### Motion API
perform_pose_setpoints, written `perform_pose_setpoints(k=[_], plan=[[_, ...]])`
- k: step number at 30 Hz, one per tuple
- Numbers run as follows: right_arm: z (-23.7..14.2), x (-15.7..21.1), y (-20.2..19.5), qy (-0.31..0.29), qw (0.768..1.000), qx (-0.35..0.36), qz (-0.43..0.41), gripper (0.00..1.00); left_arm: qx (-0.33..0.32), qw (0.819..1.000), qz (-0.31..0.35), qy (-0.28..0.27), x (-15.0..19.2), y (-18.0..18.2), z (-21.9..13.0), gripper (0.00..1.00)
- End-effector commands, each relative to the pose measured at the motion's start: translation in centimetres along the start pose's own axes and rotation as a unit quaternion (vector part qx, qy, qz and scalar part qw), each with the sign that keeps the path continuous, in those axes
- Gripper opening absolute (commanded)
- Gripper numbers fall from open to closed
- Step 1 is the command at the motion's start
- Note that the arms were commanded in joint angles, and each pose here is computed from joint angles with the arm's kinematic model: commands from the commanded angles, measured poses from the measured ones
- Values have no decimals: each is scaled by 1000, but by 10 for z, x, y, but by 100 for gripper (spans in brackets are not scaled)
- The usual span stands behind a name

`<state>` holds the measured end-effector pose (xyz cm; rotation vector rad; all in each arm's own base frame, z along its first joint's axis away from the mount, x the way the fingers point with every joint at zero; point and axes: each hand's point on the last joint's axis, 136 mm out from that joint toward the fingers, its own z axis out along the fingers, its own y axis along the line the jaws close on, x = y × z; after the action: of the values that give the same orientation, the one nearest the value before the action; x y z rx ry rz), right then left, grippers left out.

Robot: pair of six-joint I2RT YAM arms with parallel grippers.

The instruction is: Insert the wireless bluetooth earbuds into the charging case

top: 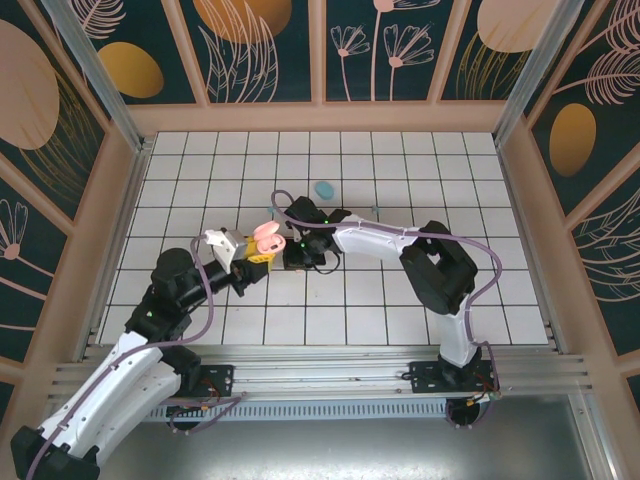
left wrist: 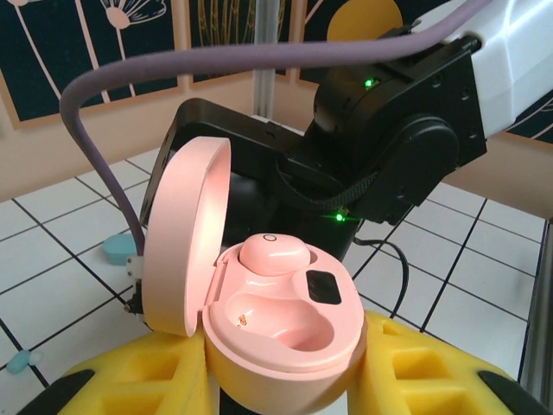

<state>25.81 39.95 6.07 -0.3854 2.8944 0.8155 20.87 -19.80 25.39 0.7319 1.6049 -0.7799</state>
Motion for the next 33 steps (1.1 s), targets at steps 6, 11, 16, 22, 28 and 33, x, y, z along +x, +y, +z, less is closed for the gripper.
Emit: perform_pose_setpoints(k=[6, 11, 16, 22, 28, 33], plan=[[16, 20, -18, 30, 999, 21, -4, 3, -3, 1000, 1, 7, 6, 2, 1, 10], [22, 25, -29, 35, 999, 38, -6, 1, -1, 1000, 1, 9, 6, 2, 2, 10], [25, 24, -42, 36, 998, 50, -7, 0, -1, 1000, 0, 11, 9, 2, 2, 10], [19, 13, -41, 28, 998, 44, -20, 0, -1, 1000, 2, 13, 9, 4, 5, 10], [-4, 0, -23, 4, 996, 58, -68, 0, -1, 1000, 7, 17, 8, 5, 8, 10], [-10, -13, -25, -5, 989, 96, -109, 4, -3, 1000, 8, 19, 9, 6, 7, 10]])
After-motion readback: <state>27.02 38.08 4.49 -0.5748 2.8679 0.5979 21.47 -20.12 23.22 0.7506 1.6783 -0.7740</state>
